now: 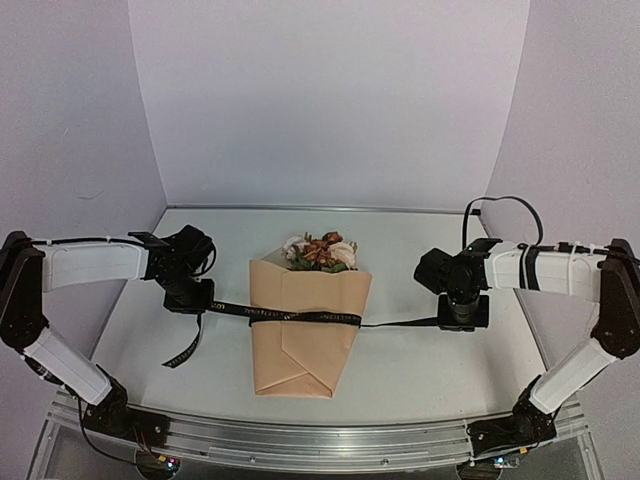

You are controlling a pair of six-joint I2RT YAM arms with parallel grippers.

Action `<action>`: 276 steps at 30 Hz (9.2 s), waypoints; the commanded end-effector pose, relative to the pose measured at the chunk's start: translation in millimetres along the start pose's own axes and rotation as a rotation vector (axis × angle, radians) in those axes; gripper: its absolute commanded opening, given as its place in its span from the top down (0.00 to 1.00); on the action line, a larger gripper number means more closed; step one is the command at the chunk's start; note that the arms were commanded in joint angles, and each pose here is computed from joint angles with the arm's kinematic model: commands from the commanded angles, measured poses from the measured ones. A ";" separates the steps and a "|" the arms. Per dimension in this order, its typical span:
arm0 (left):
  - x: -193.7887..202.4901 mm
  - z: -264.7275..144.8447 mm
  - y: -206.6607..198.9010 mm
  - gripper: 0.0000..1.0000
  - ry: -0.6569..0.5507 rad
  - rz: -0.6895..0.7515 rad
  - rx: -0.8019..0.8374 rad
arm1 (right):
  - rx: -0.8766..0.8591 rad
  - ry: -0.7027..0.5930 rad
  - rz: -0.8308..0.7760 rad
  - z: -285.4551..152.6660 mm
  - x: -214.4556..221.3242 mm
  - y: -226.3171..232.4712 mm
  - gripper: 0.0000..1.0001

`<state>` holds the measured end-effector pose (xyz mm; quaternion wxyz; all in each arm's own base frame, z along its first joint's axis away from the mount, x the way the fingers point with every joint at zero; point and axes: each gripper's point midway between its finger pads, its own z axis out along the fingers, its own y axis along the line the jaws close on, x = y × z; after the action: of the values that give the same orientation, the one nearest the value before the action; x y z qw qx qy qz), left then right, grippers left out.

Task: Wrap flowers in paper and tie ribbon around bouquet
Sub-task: Tie the ribbon around the folded bouquet, then cross the half-tied ribbon over the folded bouquet.

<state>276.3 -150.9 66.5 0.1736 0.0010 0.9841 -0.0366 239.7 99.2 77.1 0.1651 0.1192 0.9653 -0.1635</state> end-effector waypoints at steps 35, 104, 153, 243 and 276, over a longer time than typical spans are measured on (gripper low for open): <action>-37.5 38.8 82.2 0.53 0.019 -0.247 -0.242 | 0.136 0.114 0.137 55.6 -38.8 -17.4 0.99; -2.6 -33.1 -4.7 0.32 -0.099 -1.119 0.618 | -0.837 0.218 1.169 15.3 36.1 194.3 0.82; -4.4 47.3 -106.5 0.62 0.100 -1.219 0.734 | -0.845 0.113 0.857 -26.4 17.6 192.2 1.00; -50.4 31.5 183.7 0.49 -0.124 -1.058 0.205 | -0.442 0.044 0.751 33.1 -6.4 -25.0 0.48; 1.0 69.1 2.2 0.80 0.150 -0.735 0.477 | -1.246 0.192 -0.302 -196.5 94.7 400.9 0.75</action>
<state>298.9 -159.1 20.2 0.0744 -0.2913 0.8915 -0.3388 226.9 555.4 109.9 0.0946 -0.1007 0.8989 0.4157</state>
